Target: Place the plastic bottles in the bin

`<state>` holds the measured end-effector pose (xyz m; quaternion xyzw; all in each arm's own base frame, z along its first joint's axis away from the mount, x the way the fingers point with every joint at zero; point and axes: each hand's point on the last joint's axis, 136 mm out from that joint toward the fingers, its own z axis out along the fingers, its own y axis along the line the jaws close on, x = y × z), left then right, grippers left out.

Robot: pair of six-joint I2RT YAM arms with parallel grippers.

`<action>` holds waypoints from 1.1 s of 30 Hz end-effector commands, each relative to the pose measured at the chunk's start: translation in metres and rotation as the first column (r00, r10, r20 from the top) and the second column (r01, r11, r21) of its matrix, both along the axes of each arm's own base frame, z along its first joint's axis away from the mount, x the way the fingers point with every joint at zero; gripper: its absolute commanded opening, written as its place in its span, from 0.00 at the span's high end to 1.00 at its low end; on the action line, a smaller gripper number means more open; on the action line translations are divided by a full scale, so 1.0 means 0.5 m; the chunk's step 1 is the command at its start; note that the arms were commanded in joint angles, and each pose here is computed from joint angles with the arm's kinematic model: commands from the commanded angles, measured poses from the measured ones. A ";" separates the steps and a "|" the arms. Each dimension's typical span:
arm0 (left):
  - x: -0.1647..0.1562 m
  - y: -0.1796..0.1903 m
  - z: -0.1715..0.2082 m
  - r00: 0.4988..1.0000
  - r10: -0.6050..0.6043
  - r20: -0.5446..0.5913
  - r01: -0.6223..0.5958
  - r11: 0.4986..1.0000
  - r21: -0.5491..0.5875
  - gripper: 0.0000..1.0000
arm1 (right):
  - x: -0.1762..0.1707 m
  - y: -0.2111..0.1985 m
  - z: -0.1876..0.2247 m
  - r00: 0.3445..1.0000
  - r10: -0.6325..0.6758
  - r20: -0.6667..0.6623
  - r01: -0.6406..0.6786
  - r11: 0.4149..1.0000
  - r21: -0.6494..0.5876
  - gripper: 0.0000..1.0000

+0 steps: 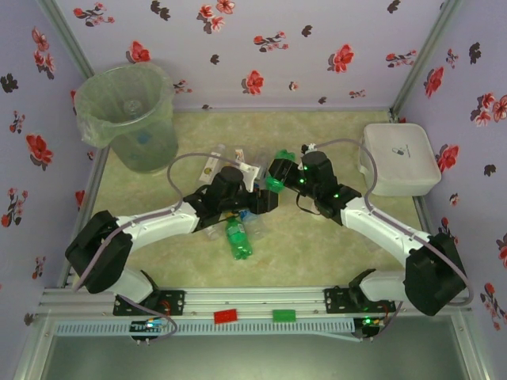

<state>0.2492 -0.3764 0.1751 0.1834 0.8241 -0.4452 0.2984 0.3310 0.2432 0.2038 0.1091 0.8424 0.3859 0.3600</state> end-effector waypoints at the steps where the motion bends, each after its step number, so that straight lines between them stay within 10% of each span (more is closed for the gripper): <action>1: -0.003 -0.012 0.015 1.000 -0.026 0.012 0.026 1.000 -0.005 0.62 | 0.005 0.009 0.047 0.998 0.009 0.067 -0.010 1.000 0.016 0.55; 7: 0.000 -0.014 0.026 0.999 -0.028 0.029 0.028 1.000 -0.005 0.73 | 0.005 0.009 0.050 0.998 0.010 0.070 -0.011 1.000 0.015 0.47; 14: 0.016 0.018 0.034 0.995 0.040 0.087 -0.044 0.998 0.046 0.84 | 0.002 -0.030 0.094 0.993 0.010 0.119 0.004 0.994 -0.111 0.01; 20: 0.042 0.078 0.059 0.976 0.125 0.176 -0.147 0.982 0.120 1.00 | -0.003 -0.073 0.126 0.990 -0.005 0.144 0.031 0.983 -0.181 0.00; 33: 0.207 0.307 0.291 0.824 0.350 0.446 -0.468 0.864 0.185 1.00 | 0.000 -0.085 0.054 0.998 0.017 0.066 0.001 0.966 -0.260 0.00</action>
